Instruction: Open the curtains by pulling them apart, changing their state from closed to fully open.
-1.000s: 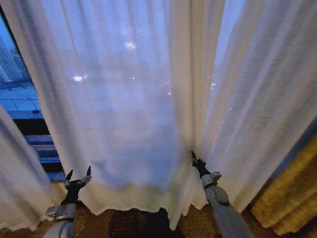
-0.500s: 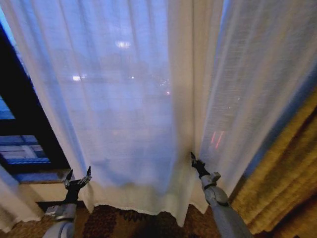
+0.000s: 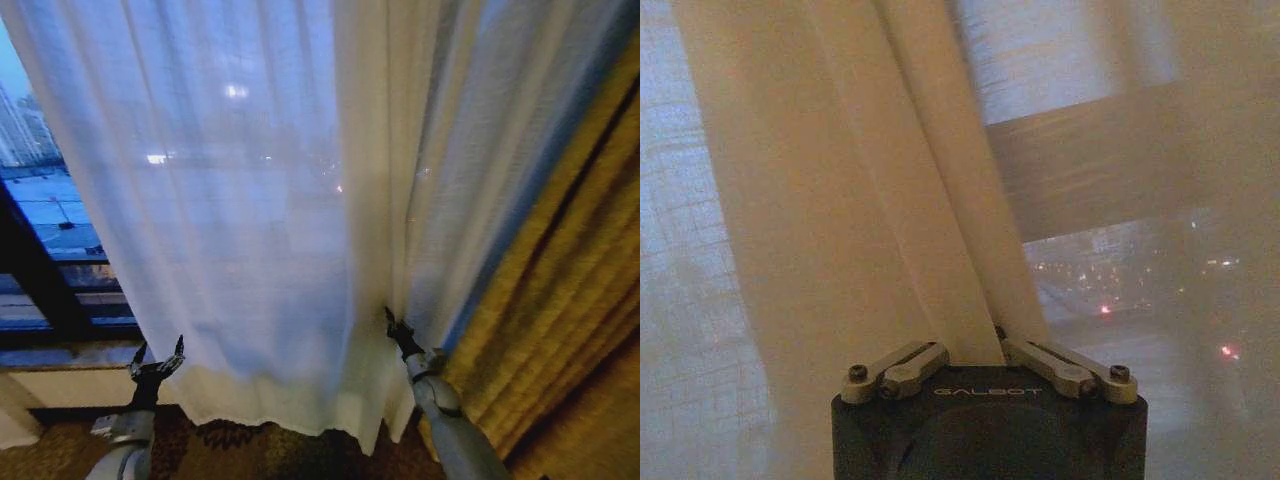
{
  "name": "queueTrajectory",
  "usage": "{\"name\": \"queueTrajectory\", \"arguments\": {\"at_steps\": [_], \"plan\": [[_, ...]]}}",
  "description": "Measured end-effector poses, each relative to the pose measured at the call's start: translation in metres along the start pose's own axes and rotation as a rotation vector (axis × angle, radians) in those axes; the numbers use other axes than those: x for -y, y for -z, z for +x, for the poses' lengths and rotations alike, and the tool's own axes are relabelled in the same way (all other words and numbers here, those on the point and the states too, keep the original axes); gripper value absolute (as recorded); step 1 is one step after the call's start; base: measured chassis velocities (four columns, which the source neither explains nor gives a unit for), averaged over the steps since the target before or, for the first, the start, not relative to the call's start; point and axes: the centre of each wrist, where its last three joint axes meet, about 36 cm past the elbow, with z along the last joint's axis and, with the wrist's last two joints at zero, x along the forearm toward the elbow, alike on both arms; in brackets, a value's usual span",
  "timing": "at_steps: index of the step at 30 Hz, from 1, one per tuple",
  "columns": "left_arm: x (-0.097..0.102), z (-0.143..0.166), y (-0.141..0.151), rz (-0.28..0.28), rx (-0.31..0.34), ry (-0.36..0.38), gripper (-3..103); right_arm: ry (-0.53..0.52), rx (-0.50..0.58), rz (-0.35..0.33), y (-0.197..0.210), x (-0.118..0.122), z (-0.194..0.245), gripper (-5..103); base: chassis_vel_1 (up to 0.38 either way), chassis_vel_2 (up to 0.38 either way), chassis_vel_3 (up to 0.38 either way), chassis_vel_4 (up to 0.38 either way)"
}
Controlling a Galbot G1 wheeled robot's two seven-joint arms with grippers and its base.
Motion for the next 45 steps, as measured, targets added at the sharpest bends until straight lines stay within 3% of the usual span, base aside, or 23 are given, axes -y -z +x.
{"name": "queueTrajectory", "arguments": {"at_steps": [11, 17, 20, 26, 34, 45], "plan": [[0.0, 0.0, 0.0, 0.0, 0.0, -0.001, 100, -0.007, 0.03, 0.057, -0.002, -0.003, -0.004, 0, -0.297, -0.289, 0.299, 0.291], [0.0, 0.0, 0.0, 0.0, 0.0, 0.0, 100, -0.01, 0.01, 0.138, -0.004, -0.002, -0.002, 0, -0.012, -0.037, 0.048, 0.011], [0.0, 0.0, 0.0, 0.0, 0.0, 0.0, 100, -0.019, 0.008, 0.142, -0.004, -0.002, -0.002, 0, 0.059, 0.044, -0.043, -0.039], [0.0, 0.0, 0.0, 0.0, 0.0, 0.001, 100, -0.118, -0.009, 0.166, -0.003, 0.014, -0.007, 0, 0.023, 0.014, -0.013, -0.017], [0.0, 0.0, 0.0, 0.0, 0.0, 0.0, 100, -0.311, -0.016, 0.221, 0.013, 0.054, -0.023, 0, 0.0, 0.0, 0.0, 0.0], [0.0, 0.0, 0.0, 0.0, 0.0, 0.0, 100, -0.381, 0.001, 0.26, 0.024, 0.068, -0.026, 0, 0.0, 0.0, 0.0, 0.0]]}}
